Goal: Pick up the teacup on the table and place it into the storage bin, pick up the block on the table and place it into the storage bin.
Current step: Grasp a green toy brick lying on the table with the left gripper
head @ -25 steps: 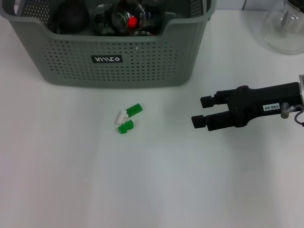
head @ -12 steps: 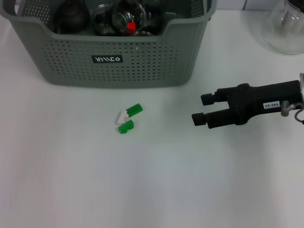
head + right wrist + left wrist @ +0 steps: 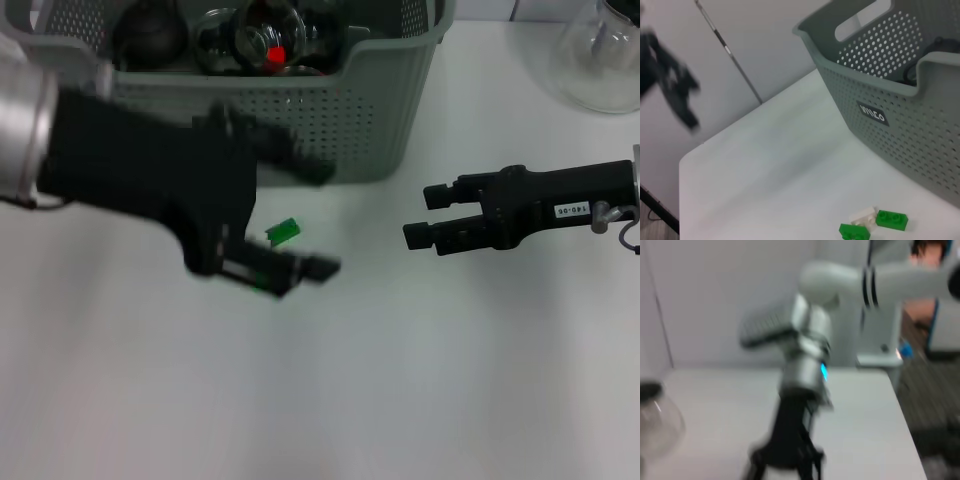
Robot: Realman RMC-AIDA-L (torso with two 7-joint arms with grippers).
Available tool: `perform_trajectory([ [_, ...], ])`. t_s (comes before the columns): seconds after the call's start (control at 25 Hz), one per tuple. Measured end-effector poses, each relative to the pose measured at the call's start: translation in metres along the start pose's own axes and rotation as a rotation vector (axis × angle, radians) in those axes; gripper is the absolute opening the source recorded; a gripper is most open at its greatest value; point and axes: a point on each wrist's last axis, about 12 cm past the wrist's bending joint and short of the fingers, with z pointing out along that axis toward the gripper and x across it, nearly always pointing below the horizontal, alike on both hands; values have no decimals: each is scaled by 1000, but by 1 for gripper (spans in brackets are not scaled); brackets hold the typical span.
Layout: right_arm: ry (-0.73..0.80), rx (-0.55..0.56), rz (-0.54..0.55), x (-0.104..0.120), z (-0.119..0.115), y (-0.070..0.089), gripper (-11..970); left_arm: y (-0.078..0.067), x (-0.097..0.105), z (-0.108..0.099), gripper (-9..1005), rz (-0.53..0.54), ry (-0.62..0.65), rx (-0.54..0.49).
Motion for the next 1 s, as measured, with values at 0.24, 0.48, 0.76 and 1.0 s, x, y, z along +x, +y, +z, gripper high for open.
perform_trajectory([
  [0.24, -3, -9, 24, 2, 5, -2, 857, 6, 16, 29, 771, 66, 263, 71],
  [0.48, 9, -12, 68, 4, 5, -4, 857, 34, 19, 70, 769, 248, 498, 124],
  [0.76, -7, 6, 111, 7, 0, -7, 857, 41, 14, 118, 767, 542, 743, 170],
  [1.0, -20, 4, 128, 9, 4, -8, 856, 40, 12, 139, 768, 736, 860, 187],
])
